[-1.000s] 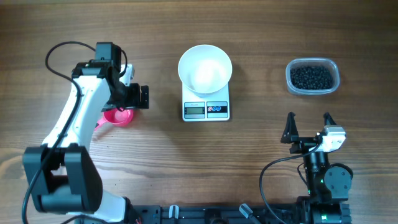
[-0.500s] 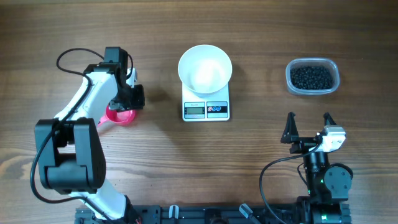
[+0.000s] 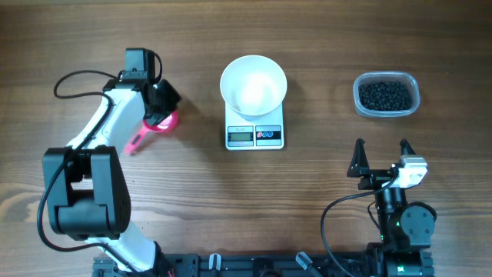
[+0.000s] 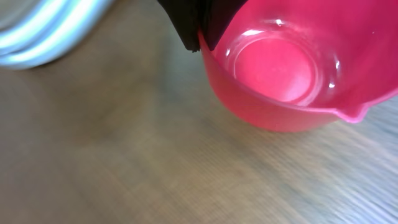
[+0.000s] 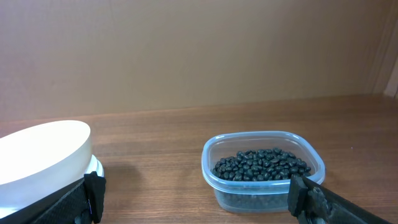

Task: Scoop item into bowl and weigh 150g on scale
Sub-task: 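Reach the left gripper to the pink scoop and grasp its handle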

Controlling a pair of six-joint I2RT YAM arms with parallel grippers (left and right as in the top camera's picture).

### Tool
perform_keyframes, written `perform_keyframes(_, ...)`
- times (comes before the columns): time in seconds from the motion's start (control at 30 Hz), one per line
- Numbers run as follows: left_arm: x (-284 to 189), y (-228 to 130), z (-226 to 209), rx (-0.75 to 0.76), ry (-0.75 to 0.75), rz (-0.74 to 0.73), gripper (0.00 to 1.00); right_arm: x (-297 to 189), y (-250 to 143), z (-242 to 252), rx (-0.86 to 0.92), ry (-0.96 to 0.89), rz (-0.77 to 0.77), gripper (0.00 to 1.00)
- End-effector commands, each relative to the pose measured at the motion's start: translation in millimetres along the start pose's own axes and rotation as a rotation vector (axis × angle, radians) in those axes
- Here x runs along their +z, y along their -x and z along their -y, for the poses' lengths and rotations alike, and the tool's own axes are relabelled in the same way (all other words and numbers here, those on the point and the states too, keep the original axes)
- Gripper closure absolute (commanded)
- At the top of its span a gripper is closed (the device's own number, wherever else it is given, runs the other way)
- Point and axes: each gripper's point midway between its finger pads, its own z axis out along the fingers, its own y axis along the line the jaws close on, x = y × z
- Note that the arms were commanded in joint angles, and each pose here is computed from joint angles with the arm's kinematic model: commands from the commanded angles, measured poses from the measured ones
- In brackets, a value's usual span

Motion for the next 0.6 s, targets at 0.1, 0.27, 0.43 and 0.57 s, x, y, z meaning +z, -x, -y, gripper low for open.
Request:
perform_keyframes(0.1,-0.1,-12.8,31.1,-0.475,-0.14,-0.14,0.96,-0.3,1.2,-3.6,-0.007,0.017,0.006,0.0)
perform_keyframes(0.27,-0.1,-14.8,29.9,-0.475,-0.133,-0.146,0.51,-0.3,1.3,-3.6,-0.007,0.017,0.007,0.0)
perform_keyframes(0.43,0.0,-15.6,29.1,-0.468,-0.13,-0.148,0.22,-0.3,1.2,-3.6,-0.007,0.017,0.006,0.0)
perform_keyframes(0.57,-1.0,-18.6,31.8,-0.464,-0.142,-0.169,0.0,-0.3,1.2,-3.6,-0.007,0.017,0.006,0.0)
